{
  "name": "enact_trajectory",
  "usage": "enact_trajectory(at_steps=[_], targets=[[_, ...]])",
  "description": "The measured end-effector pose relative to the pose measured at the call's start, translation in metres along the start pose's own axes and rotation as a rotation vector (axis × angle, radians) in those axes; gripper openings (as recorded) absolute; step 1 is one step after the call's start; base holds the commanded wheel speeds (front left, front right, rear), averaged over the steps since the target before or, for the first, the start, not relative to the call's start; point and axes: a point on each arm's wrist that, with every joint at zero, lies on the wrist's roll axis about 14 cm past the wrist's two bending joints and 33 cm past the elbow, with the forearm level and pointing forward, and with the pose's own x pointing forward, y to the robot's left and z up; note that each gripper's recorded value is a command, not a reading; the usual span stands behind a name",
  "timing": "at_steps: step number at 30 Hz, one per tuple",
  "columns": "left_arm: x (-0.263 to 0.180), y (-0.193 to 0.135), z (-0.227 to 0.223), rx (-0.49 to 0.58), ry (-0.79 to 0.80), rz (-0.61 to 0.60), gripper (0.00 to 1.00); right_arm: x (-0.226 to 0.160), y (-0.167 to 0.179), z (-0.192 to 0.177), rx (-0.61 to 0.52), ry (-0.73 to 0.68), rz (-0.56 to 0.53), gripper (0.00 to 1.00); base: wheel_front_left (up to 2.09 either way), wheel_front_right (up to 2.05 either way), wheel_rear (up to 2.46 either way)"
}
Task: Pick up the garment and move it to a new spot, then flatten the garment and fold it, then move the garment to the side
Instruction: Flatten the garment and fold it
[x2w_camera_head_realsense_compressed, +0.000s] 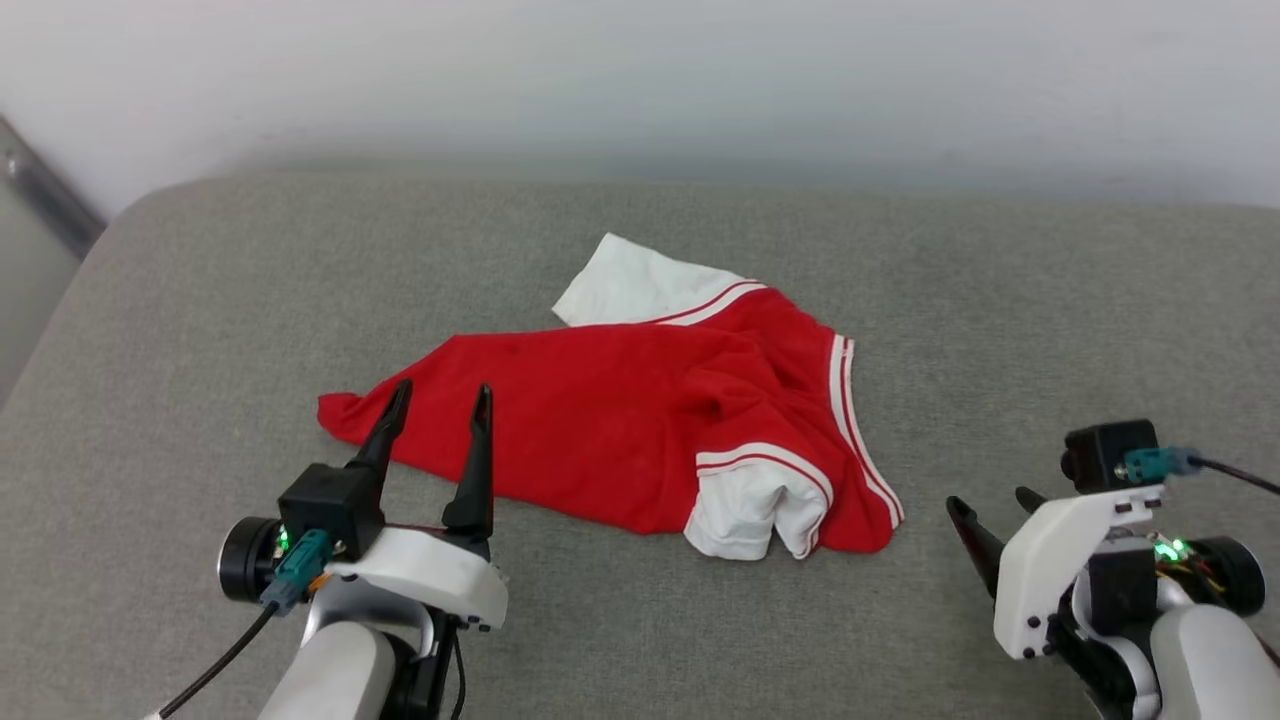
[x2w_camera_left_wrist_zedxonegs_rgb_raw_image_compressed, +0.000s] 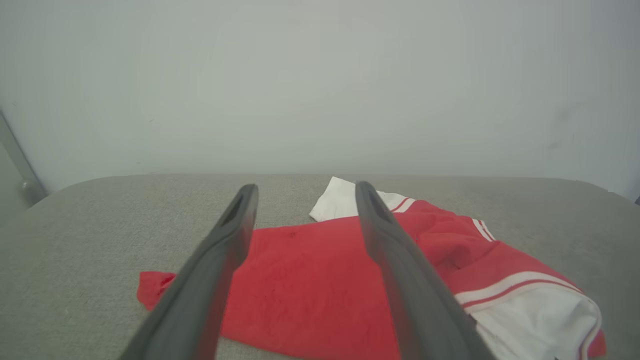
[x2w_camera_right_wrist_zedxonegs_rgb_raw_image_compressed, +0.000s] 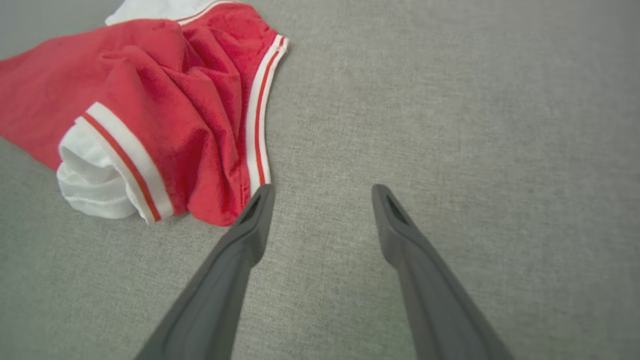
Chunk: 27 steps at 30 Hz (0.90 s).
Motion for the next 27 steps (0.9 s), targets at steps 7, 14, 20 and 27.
enact_trajectory(at_steps=[7,14,20,27], targets=[[0.01,0.014,-0.015,-0.001,0.026,0.039,1.0,0.04,0.041,-0.024,-0.104,0.249,0.162,1.0,0.0,0.0,0.0],[0.01,0.029,-0.032,0.008,0.066,0.076,1.0,0.065,0.061,-0.051,-0.142,0.385,0.244,1.0,0.0,0.0,0.0],[0.009,0.033,-0.036,0.008,0.078,0.092,1.0,0.07,0.056,-0.045,-0.141,0.372,0.242,0.0,0.0,0.0,0.0],[0.009,0.028,-0.034,0.006,0.071,0.079,1.0,0.061,0.024,0.0,-0.173,0.199,0.149,0.0,0.0,0.0,0.0]])
